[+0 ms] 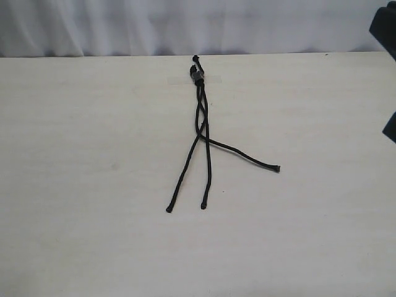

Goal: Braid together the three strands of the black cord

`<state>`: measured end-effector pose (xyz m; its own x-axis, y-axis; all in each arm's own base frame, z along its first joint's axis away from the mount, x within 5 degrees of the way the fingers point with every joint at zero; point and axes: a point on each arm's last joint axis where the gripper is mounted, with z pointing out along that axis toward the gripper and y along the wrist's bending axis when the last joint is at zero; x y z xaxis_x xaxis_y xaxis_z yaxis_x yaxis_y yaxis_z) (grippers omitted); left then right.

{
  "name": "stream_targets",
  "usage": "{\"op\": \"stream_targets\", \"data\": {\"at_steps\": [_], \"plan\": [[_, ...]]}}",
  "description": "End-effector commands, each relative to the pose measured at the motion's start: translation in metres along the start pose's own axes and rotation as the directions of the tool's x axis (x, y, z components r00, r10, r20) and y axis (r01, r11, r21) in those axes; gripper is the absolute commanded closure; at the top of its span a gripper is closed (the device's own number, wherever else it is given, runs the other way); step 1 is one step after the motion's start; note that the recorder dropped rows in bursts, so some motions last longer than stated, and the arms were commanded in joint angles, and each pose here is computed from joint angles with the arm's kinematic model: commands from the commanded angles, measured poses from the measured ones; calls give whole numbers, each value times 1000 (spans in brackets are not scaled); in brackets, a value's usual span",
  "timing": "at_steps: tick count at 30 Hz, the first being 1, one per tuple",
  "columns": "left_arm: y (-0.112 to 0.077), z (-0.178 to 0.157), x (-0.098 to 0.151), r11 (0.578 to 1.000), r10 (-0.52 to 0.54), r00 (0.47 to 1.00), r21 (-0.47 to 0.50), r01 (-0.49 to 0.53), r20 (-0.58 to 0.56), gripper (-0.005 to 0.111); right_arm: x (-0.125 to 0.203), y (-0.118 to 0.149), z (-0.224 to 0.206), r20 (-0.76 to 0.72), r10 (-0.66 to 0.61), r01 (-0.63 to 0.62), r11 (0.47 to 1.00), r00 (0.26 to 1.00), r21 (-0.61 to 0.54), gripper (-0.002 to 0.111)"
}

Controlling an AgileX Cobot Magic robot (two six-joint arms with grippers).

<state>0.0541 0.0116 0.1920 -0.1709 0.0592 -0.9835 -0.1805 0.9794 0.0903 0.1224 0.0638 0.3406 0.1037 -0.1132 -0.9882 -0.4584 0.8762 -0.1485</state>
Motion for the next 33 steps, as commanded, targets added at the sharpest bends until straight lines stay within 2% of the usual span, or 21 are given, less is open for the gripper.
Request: {"op": "stream_targets", "data": {"at_steps": [1, 12, 15, 18, 21, 27, 33], "plan": [[0, 0, 1, 1000, 1, 1000, 0, -1, -2, 107, 0, 0, -1, 10, 10, -10, 1000, 1000, -1, 104], [0, 0, 1, 1000, 1, 1000, 0, -1, -2, 107, 0, 0, -1, 10, 13, -13, 1000, 1000, -1, 104], [0, 0, 1, 1000, 1, 1000, 0, -1, -2, 107, 2, 0, -1, -12, 81, -81, 997, 997, 8, 104], [0, 0, 1, 1000, 1, 1000, 0, -1, -2, 107, 18, -1, -3, -174, 180, -175, 984, 968, 44, 104], [0, 0, 1, 1000, 1, 1000, 0, -1, -2, 107, 38, 2, -5, -263, 201, -193, 980, 944, 55, 104], [0, 0, 1, 1000, 1, 1000, 0, -1, -2, 107, 85, 11, -24, -254, 263, -258, 965, 931, 54, 104], [0, 0, 1, 1000, 1, 1000, 0, -1, -4, 107, 122, 17, -49, -257, 267, -262, 964, 929, 54, 104]]}}
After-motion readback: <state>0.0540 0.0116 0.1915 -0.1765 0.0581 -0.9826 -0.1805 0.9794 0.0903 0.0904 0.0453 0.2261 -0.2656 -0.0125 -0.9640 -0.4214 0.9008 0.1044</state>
